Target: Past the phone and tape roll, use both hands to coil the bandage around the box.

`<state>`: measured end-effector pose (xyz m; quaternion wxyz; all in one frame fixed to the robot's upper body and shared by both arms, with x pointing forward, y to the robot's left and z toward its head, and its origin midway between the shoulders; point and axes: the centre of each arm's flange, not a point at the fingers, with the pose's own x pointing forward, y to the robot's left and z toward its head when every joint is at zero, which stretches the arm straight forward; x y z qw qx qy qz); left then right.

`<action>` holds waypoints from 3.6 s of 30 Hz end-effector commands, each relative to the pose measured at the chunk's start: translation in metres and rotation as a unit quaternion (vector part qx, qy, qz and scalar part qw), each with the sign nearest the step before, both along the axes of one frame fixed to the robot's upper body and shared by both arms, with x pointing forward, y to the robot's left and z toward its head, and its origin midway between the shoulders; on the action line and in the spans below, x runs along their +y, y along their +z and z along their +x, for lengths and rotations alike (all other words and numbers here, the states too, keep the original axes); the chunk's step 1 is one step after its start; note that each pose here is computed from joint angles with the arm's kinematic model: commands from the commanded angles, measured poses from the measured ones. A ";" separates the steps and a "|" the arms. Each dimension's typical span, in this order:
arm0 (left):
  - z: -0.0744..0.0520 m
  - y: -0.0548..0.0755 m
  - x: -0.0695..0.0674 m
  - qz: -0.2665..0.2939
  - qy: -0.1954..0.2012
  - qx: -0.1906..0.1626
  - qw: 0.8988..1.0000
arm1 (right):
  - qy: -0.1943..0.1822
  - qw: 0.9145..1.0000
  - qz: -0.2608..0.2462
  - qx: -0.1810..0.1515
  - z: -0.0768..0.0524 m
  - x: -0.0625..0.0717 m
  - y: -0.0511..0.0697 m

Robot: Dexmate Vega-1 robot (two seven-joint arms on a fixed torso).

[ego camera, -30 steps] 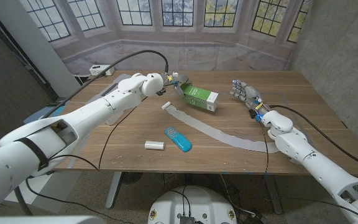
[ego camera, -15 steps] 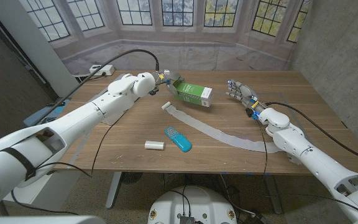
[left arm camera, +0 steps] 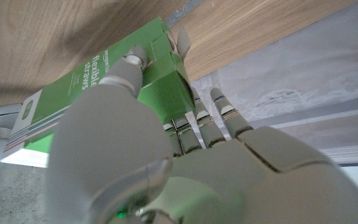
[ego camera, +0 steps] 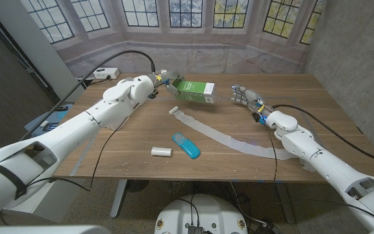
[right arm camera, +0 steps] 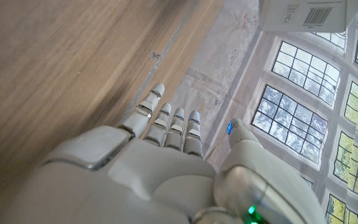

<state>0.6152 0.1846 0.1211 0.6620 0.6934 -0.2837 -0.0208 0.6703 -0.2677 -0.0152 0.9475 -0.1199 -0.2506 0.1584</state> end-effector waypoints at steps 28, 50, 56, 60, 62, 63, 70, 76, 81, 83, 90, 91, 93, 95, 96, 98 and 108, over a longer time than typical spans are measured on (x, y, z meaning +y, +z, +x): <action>-0.030 0.017 0.060 -0.192 -0.006 -0.047 0.980 | -0.003 0.986 -0.154 -0.057 -0.009 0.070 0.058; -0.033 0.000 0.071 -0.243 -0.012 -0.054 0.968 | -0.017 0.954 -0.281 -0.100 -0.022 0.126 0.076; -0.034 -0.001 0.073 -0.252 -0.014 -0.060 0.966 | -0.020 0.944 -0.309 -0.113 -0.022 0.141 0.078; -0.035 -0.001 0.073 -0.258 -0.015 -0.065 0.964 | -0.024 0.937 -0.325 -0.122 -0.023 0.149 0.080; -0.035 -0.002 0.073 -0.260 -0.016 -0.065 0.963 | -0.024 0.935 -0.330 -0.126 -0.024 0.153 0.081; -0.035 -0.002 0.073 -0.260 -0.016 -0.065 0.963 | -0.023 0.933 -0.334 -0.130 -0.024 0.155 0.082; -0.035 -0.003 0.073 -0.266 -0.019 -0.067 0.961 | -0.036 0.921 -0.359 -0.147 -0.028 0.166 0.086; -0.035 -0.006 0.073 -0.273 -0.022 -0.070 0.959 | -0.046 0.907 -0.384 -0.163 -0.032 0.177 0.089; -0.034 -0.008 0.075 -0.277 -0.023 -0.070 0.958 | -0.049 0.900 -0.397 -0.170 -0.035 0.184 0.090; -0.034 -0.009 0.075 -0.279 -0.023 -0.070 0.957 | -0.054 0.895 -0.406 -0.175 -0.036 0.188 0.091; -0.035 -0.011 0.078 -0.285 -0.025 -0.072 0.955 | -0.056 0.882 -0.428 -0.188 -0.038 0.201 0.093; -0.035 -0.011 0.079 -0.286 -0.025 -0.071 0.955 | -0.057 0.882 -0.429 -0.188 -0.038 0.203 0.093; -0.034 -0.012 0.079 -0.286 -0.025 -0.071 0.955 | -0.057 0.877 -0.437 -0.192 -0.039 0.207 0.094; -0.034 -0.013 0.080 -0.287 -0.026 -0.070 0.955 | -0.058 0.871 -0.446 -0.195 -0.040 0.212 0.095; -0.034 -0.013 0.080 -0.287 -0.026 -0.070 0.955 | -0.059 0.869 -0.450 -0.198 -0.040 0.214 0.095; -0.034 -0.014 0.081 -0.289 -0.026 -0.070 0.954 | -0.060 0.865 -0.456 -0.201 -0.041 0.217 0.096; -0.035 -0.014 0.084 -0.303 -0.025 -0.081 0.949 | -0.070 0.847 -0.477 -0.224 -0.044 0.234 0.099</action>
